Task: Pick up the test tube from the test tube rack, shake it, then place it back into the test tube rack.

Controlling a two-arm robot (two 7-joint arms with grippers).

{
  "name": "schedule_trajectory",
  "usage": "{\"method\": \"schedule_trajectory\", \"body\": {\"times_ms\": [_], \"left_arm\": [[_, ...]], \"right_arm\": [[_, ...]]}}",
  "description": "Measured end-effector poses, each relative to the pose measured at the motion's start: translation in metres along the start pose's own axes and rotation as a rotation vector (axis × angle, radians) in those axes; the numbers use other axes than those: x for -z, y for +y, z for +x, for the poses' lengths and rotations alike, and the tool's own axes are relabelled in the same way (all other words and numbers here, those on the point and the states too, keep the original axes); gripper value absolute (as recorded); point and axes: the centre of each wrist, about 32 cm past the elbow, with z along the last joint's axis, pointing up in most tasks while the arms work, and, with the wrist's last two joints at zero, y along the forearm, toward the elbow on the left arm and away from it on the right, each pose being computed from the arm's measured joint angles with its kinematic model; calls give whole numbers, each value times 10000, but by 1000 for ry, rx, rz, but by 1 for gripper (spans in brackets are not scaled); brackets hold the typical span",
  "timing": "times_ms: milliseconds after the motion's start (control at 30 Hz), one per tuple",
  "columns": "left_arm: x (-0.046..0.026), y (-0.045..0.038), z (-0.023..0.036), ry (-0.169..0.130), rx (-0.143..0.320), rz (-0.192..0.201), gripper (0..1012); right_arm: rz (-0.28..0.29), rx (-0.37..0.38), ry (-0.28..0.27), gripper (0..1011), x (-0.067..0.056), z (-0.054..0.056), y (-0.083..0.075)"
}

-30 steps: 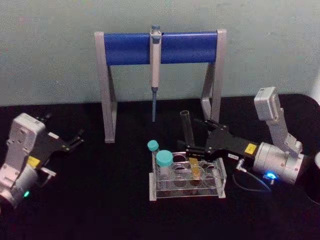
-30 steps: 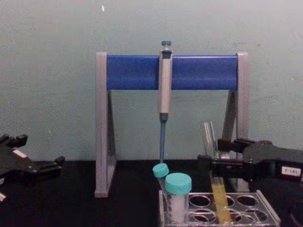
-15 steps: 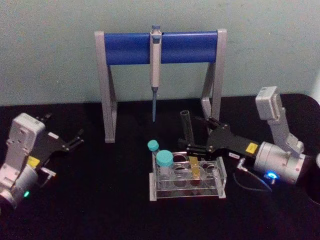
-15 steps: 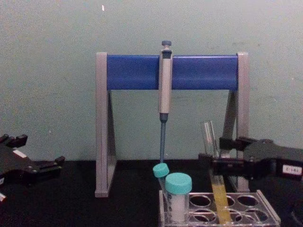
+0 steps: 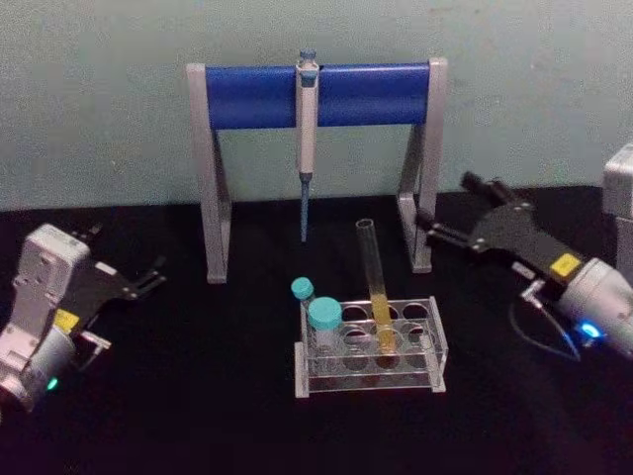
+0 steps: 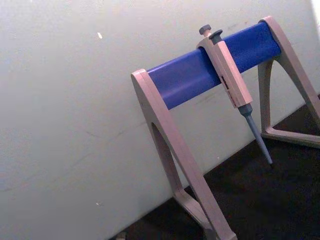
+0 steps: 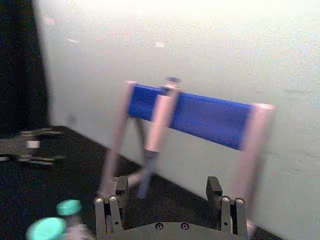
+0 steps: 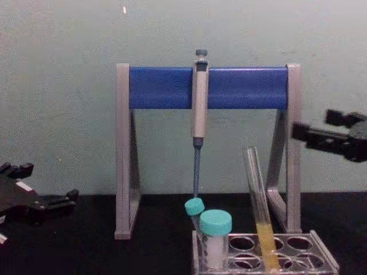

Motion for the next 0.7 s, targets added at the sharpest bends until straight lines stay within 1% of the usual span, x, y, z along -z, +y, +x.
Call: {"method": "schedule_trajectory", "body": {"times_ms": [33, 67, 200, 233, 300, 333, 400, 467, 500, 533, 600, 633, 700], "left_arm": [[0, 0, 0, 0, 0, 0, 1001], [0, 0, 0, 0, 0, 0, 1001], [0, 0, 0, 0, 0, 0, 1001], [0, 0, 0, 0, 0, 0, 1001], [0, 0, 0, 0, 0, 0, 1001], [0, 0, 0, 0, 0, 0, 1001], [0, 0, 0, 0, 0, 0, 1001], [0, 0, 0, 0, 0, 0, 1001], [0, 0, 0, 0, 0, 0, 1001], [0, 0, 0, 0, 0, 0, 1002], [0, 0, 0, 0, 0, 0, 1001], [0, 0, 0, 0, 0, 0, 1001], [0, 0, 0, 0, 0, 0, 1001]], "right_arm": [[-8, 29, -5, 1000, -6, -3, -22], [-28, 84, -13, 1000, -19, -2, -54], [-86, 180, -14, 1000, -8, -10, -82], [-119, 219, -18, 1000, 1, -16, -78], [-157, 250, -21, 1000, 24, -20, -72], [-199, 274, -22, 1000, 50, -26, -59], [-234, 289, -20, 1000, 72, -29, -46], [-303, 310, -16, 1000, 121, -29, -20], [-318, 313, -15, 1000, 133, -27, -15], [-318, 313, -15, 1000, 133, -27, -15], [-359, 317, -9, 1000, 163, -24, 2], [-359, 317, -9, 1000, 163, -24, 2], [-379, 318, -5, 1000, 184, -20, 12]]}}
